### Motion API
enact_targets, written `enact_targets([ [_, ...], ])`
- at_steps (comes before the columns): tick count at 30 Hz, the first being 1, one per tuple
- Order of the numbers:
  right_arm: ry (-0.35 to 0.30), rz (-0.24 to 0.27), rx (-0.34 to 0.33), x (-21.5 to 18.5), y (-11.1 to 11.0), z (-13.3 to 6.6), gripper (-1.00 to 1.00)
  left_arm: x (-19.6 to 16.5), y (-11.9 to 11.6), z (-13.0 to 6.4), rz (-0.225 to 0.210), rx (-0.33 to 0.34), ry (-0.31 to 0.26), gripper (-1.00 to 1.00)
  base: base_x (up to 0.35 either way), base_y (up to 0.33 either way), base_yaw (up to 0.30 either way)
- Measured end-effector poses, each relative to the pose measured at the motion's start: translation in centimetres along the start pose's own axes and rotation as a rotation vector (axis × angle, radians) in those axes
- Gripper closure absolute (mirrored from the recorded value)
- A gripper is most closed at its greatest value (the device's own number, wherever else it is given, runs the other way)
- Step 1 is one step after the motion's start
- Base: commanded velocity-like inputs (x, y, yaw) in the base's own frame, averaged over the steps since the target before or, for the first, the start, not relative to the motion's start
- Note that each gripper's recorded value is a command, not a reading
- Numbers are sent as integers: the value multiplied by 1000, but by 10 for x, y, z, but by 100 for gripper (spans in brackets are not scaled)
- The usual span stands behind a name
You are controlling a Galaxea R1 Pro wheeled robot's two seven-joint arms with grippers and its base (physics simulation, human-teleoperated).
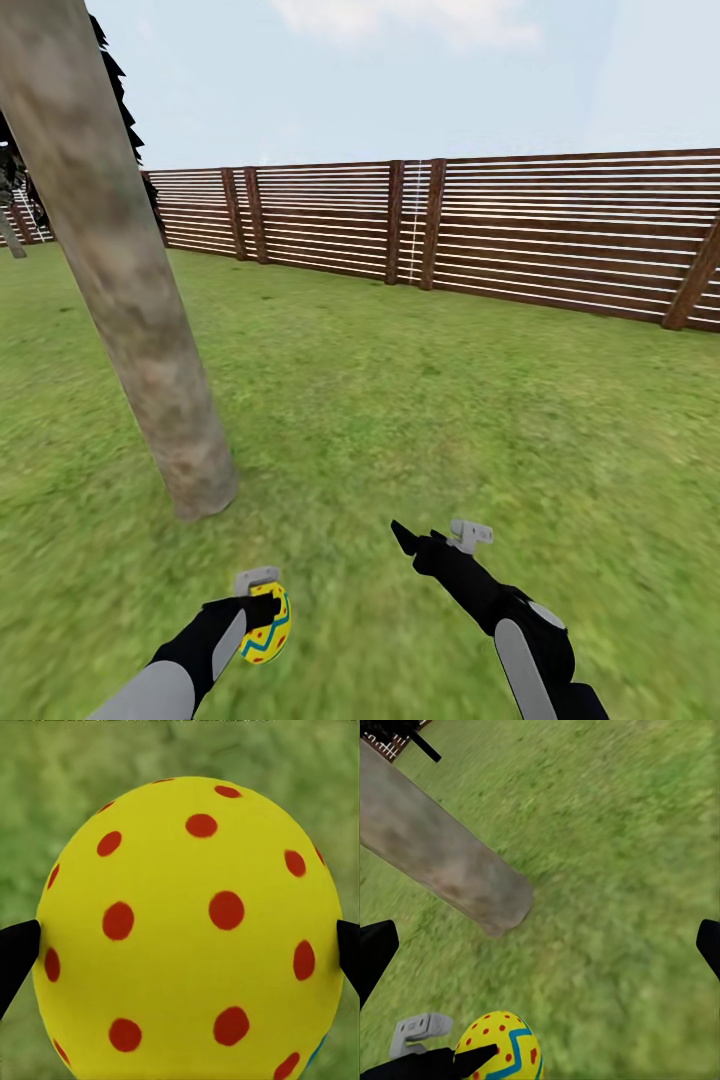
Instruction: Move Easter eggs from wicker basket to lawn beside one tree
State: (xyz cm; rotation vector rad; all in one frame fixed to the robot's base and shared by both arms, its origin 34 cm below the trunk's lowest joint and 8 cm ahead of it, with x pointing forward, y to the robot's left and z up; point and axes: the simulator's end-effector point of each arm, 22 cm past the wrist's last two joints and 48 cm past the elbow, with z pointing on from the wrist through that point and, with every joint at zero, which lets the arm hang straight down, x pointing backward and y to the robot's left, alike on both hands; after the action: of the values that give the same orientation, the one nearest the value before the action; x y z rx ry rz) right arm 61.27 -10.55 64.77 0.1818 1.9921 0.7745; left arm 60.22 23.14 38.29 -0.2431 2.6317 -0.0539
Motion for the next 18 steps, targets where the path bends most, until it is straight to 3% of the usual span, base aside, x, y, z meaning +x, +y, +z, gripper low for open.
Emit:
enact_targets([
  [18,0,1,0,2,-1,0,-100,1,-1,2,0,3,0,100,0,0,0],
])
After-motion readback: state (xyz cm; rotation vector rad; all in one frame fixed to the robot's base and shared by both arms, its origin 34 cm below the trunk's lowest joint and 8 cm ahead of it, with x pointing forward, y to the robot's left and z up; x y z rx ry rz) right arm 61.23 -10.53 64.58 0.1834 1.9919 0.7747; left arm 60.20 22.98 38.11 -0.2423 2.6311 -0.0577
